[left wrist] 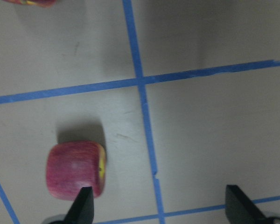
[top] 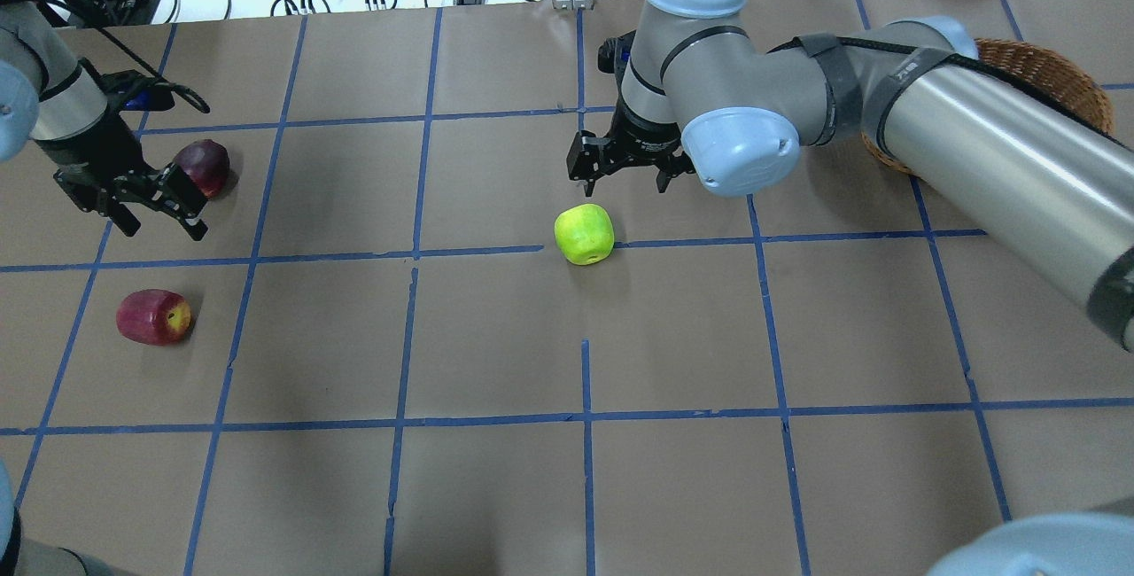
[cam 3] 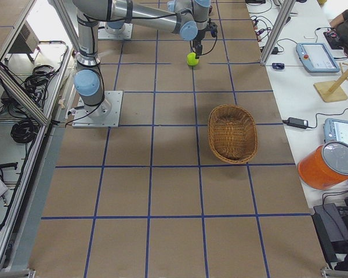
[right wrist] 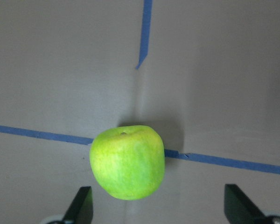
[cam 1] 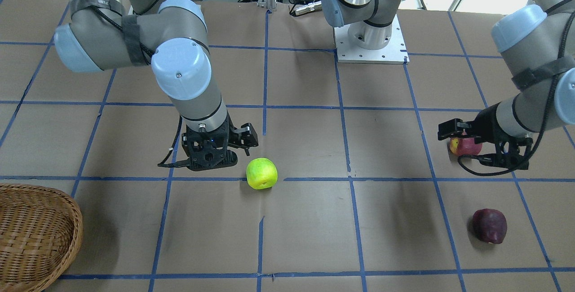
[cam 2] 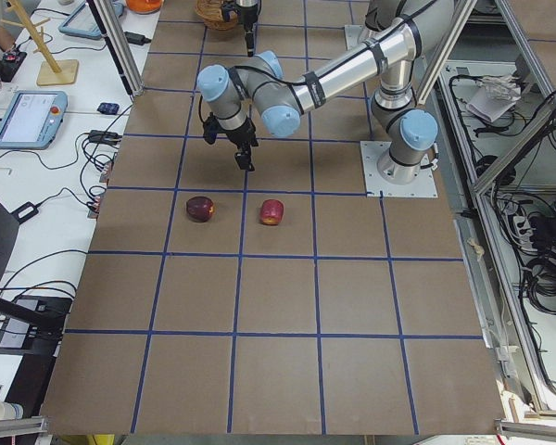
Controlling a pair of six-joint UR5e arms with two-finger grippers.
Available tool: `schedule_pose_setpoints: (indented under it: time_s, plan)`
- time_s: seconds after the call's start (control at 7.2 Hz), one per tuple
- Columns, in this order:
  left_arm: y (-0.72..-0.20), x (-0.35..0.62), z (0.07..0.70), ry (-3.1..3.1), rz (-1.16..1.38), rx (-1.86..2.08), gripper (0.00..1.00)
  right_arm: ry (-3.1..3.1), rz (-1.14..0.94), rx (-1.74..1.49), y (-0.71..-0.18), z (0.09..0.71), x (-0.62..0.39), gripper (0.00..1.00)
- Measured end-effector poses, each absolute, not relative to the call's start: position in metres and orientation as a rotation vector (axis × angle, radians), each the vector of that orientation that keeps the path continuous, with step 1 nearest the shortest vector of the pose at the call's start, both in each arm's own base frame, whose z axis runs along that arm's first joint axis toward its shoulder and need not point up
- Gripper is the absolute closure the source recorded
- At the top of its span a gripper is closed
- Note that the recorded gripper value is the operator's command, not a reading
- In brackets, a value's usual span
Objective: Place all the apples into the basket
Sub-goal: 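Grasp green apple with right gripper while left gripper lowers onto red apple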
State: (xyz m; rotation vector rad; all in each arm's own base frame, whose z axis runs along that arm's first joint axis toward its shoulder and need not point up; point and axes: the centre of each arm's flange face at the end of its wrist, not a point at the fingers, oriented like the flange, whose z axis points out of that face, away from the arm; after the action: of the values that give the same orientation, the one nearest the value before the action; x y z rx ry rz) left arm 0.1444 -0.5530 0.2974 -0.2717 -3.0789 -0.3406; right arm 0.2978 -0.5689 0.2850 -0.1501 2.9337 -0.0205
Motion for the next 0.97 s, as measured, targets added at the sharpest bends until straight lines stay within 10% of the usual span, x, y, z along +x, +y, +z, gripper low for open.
schedule_pose_setpoints:
  time_s: [0.83, 0.97]
  plan:
    - [-0.490, 0.203, 0.206, -3.071, -0.259, -0.370, 0.00, 2.866, 0.064, -0.144, -0.575, 0.225, 0.319, 0.00]
    - [-0.487, 0.202, 0.190, -3.059, -0.281, -0.375, 0.71, 2.860, 0.083, -0.152, -0.574, 0.217, 0.324, 0.00]
